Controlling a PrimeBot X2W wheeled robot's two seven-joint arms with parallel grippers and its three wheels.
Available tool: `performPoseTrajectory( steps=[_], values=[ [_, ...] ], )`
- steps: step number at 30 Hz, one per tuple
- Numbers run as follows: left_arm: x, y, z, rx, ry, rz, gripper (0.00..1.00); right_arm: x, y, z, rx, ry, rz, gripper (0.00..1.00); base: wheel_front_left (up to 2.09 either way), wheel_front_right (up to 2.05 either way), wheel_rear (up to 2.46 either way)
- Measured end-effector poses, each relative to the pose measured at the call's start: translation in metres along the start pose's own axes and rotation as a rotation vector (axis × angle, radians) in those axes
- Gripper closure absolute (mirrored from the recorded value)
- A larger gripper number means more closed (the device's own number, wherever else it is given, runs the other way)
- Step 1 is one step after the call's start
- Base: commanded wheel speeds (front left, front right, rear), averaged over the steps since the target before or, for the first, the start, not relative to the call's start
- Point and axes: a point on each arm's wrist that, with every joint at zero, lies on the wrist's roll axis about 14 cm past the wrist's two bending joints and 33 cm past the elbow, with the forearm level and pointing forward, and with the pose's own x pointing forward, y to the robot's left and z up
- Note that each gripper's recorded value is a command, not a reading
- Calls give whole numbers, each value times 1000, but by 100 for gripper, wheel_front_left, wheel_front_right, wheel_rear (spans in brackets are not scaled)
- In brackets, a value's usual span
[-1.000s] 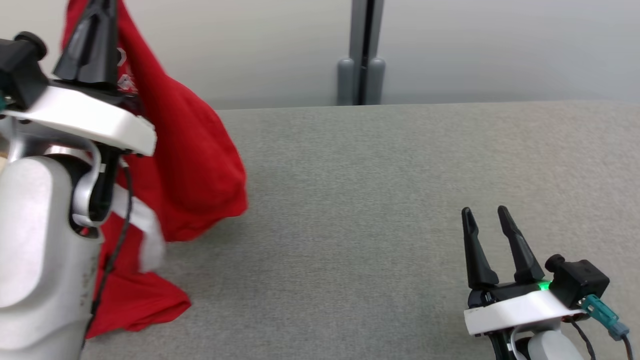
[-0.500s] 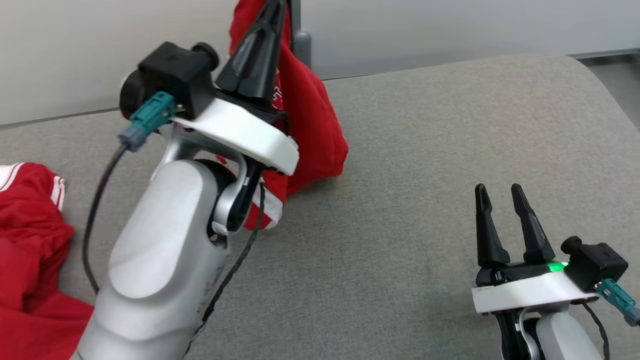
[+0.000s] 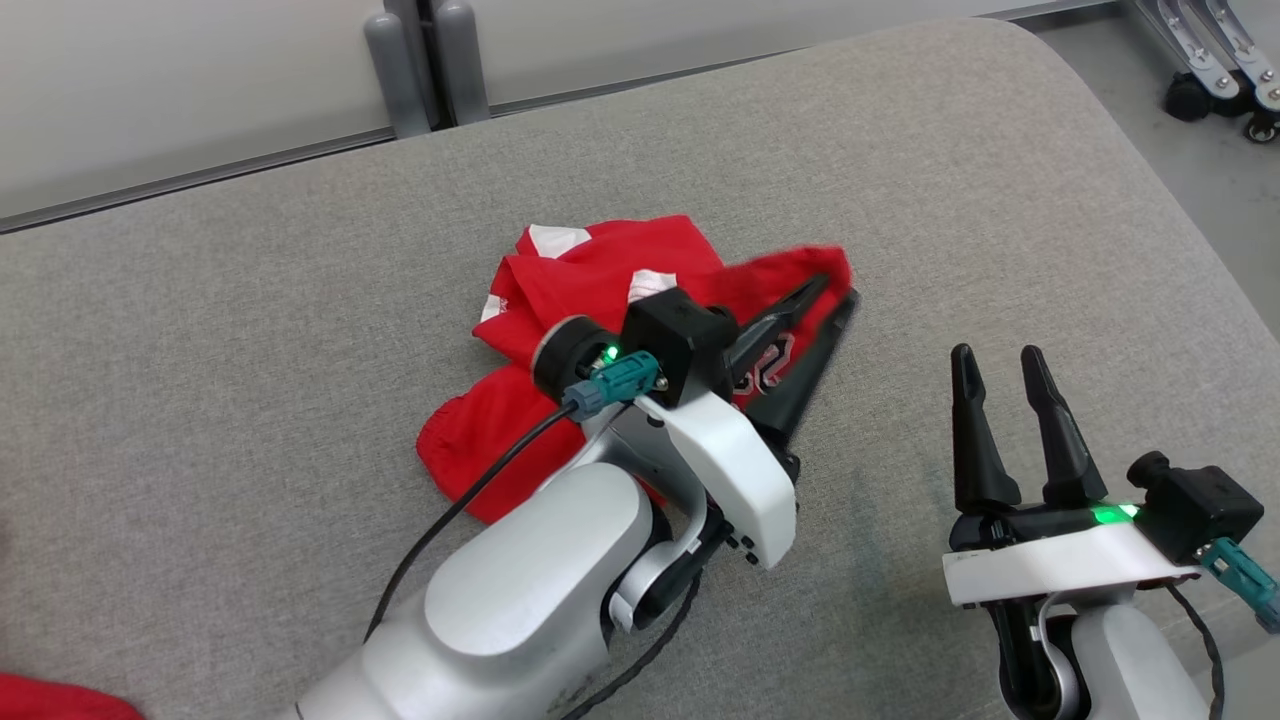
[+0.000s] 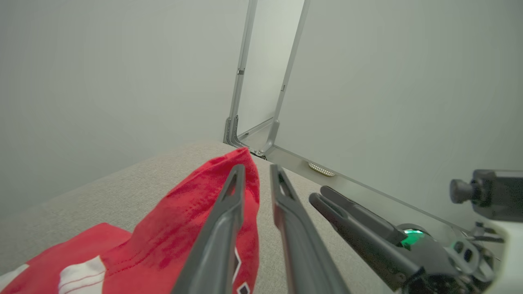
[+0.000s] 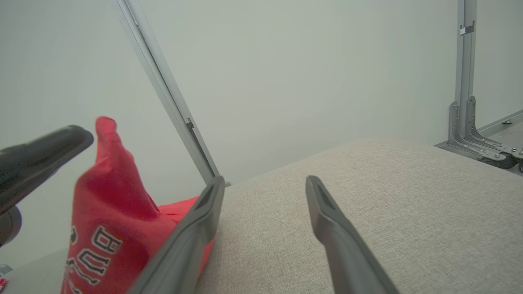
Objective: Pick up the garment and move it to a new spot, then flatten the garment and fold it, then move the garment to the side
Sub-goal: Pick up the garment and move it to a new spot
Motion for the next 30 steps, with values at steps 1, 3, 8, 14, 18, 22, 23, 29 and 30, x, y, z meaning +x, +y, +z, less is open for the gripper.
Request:
performPoseTrajectory(
  steps=[1,3,8,14,18,22,23,29,30],
  values=[
    [1,-6,-5,-21,10,-18,0,0,-2,0,0,0,-5,0,0,0,0],
    [3,-5,-2,-36,-9,-10,0,1,-4,0,0,-1,-12,0,0,0,0],
    [3,10,16,-18,-73,30,0,4,1,-2,2,1,3,0,0,0,0],
    [-17,66,43,58,-155,205,0,12,15,-3,-12,-2,48,0,0,0,0],
    [-64,122,51,93,-174,391,0,14,29,-8,-34,11,94,0,0,0,0],
    [-124,156,51,123,-186,551,0,15,45,-12,-48,18,143,0,0,0,0],
    [-139,160,48,133,-178,579,0,15,50,-14,-52,24,156,0,0,0,0],
    [-211,159,26,128,-173,718,0,11,79,-22,-66,42,243,0,0,0,0],
    [-222,159,26,120,-192,750,0,9,82,-22,-66,43,254,0,0,0,0]
  ],
)
